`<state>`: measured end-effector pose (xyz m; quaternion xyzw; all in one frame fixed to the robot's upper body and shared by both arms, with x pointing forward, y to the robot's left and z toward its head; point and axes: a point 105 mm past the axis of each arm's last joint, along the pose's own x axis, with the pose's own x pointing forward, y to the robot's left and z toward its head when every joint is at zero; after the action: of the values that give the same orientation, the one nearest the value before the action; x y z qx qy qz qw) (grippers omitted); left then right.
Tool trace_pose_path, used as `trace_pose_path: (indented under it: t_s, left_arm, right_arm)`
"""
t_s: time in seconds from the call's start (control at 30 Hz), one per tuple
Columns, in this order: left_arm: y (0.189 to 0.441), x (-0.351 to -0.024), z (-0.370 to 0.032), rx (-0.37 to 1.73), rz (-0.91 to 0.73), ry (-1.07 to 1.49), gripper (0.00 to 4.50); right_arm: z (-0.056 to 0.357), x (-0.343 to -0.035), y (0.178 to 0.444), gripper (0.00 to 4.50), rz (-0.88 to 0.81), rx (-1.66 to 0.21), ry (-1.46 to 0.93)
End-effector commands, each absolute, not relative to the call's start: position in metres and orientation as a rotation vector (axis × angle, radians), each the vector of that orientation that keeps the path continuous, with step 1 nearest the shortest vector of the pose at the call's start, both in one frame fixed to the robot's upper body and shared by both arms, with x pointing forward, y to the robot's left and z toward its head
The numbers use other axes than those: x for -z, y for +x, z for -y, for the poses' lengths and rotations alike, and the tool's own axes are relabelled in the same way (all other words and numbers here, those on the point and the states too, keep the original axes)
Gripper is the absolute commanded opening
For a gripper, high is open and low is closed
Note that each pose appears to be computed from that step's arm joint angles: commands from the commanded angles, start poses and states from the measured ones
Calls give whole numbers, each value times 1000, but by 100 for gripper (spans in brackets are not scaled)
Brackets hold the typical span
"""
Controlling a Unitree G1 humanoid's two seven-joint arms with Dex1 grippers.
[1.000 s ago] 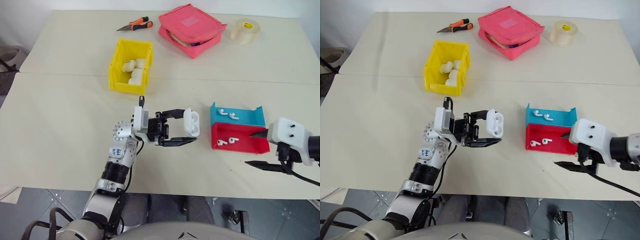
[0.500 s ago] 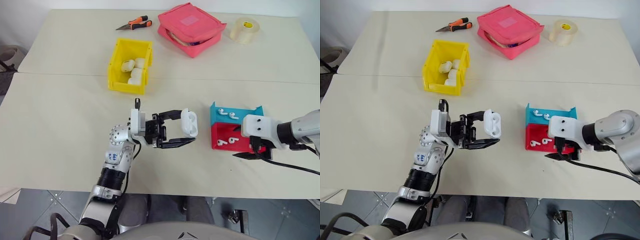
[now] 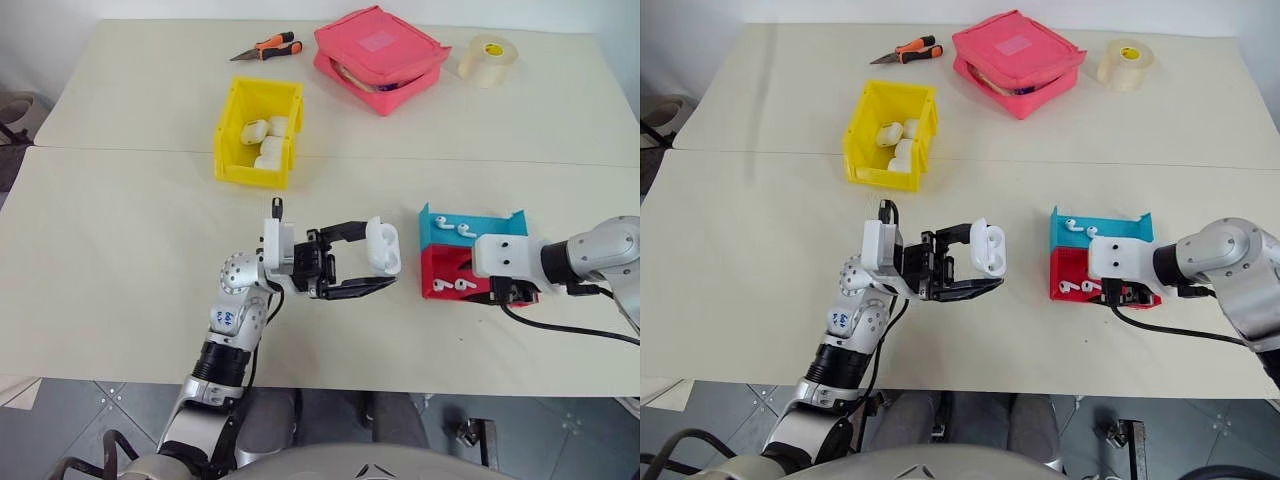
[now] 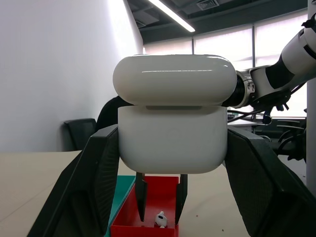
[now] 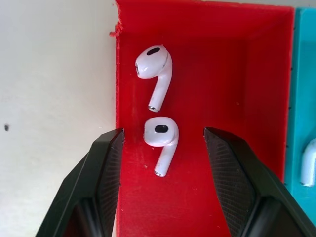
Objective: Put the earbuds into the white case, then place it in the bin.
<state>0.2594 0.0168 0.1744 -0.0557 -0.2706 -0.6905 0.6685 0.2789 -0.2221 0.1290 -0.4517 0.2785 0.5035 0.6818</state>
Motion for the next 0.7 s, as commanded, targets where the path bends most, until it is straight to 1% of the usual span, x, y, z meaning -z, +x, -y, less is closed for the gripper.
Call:
trace_pose_path:
  t_s: [0.03,0.27,0.37,0.43,0.47,0.5,0.7]
  left_arm:
    - [255,-184,-16,1566,653,-120,280]
    - [255,-184,-15,1566,653,-122,280]
    - [256,-184,-14,1568,652,-124,280]
    - [256,-184,-14,1570,652,-124,280]
    - [256,-184,-14,1571,652,-124,280]
    - [256,-184,-14,1571,652,-125,280]
    - [256,-184,-13,1575,651,-127,280]
  right_arm:
    - [222,-131,280,264,-618,-1128,-1020]
    - [219,-128,278,264,-625,-1131,-988]
    - [217,-127,277,203,-630,-1130,-969]
    - [217,-127,276,142,-635,-1129,-963]
    - [217,-126,276,101,-639,-1130,-961]
    - [217,-126,275,75,-642,-1129,-959]
    - [217,-125,274,75,-646,-1124,-951]
